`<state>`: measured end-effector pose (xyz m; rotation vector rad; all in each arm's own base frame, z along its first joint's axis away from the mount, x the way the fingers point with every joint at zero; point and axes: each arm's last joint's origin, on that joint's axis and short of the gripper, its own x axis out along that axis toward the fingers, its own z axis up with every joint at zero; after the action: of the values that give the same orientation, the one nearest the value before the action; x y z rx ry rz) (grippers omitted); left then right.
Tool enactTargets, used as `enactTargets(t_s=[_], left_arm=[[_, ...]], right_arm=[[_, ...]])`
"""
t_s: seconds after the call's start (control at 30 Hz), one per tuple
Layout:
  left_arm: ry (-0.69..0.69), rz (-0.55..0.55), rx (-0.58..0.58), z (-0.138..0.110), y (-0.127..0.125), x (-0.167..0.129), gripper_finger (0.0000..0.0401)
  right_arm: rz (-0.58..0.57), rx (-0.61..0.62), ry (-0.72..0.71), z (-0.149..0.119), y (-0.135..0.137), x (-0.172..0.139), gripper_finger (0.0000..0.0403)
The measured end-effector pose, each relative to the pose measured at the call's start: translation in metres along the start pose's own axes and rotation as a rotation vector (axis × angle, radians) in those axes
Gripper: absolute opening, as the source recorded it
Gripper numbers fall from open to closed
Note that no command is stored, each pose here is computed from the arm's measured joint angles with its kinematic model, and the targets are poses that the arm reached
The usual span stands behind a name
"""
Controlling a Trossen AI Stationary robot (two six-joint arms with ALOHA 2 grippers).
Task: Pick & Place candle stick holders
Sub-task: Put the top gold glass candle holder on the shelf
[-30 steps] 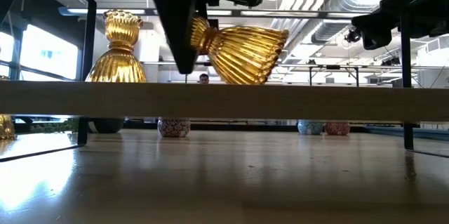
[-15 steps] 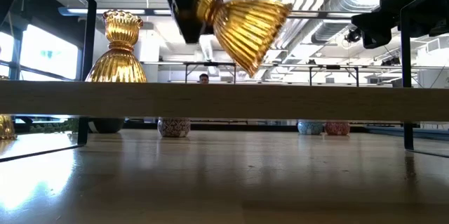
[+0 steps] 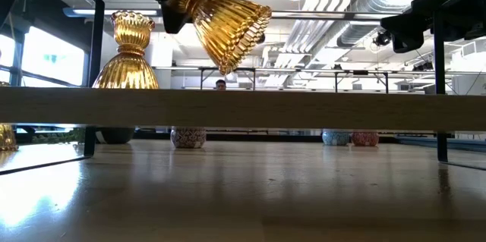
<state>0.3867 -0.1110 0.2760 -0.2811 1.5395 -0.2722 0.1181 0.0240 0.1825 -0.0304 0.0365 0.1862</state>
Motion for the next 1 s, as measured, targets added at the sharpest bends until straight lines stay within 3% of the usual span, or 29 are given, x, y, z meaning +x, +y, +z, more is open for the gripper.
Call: enactTargets(t_s=[0.37, 0.73, 1.0], left_arm=[[0.058, -0.001, 0.066, -0.0056, 0.0012, -0.0003, 0.0160], [0.061, -0.021, 0.071, -0.0056, 0.0008, -0.0004, 0.0169], [0.053, -0.006, 0.066, -0.0044, 0.0036, -0.0012, 0.0171]], right_arm=[[-0.006, 0.000, 0.000, 0.0000, -0.0002, 0.0000, 0.0248], [-0.001, 0.000, -0.001, 0.0001, 0.0000, 0.0000, 0.0204], [0.003, 0.000, -0.002, 0.0002, 0.0001, 0.0000, 0.0200]])
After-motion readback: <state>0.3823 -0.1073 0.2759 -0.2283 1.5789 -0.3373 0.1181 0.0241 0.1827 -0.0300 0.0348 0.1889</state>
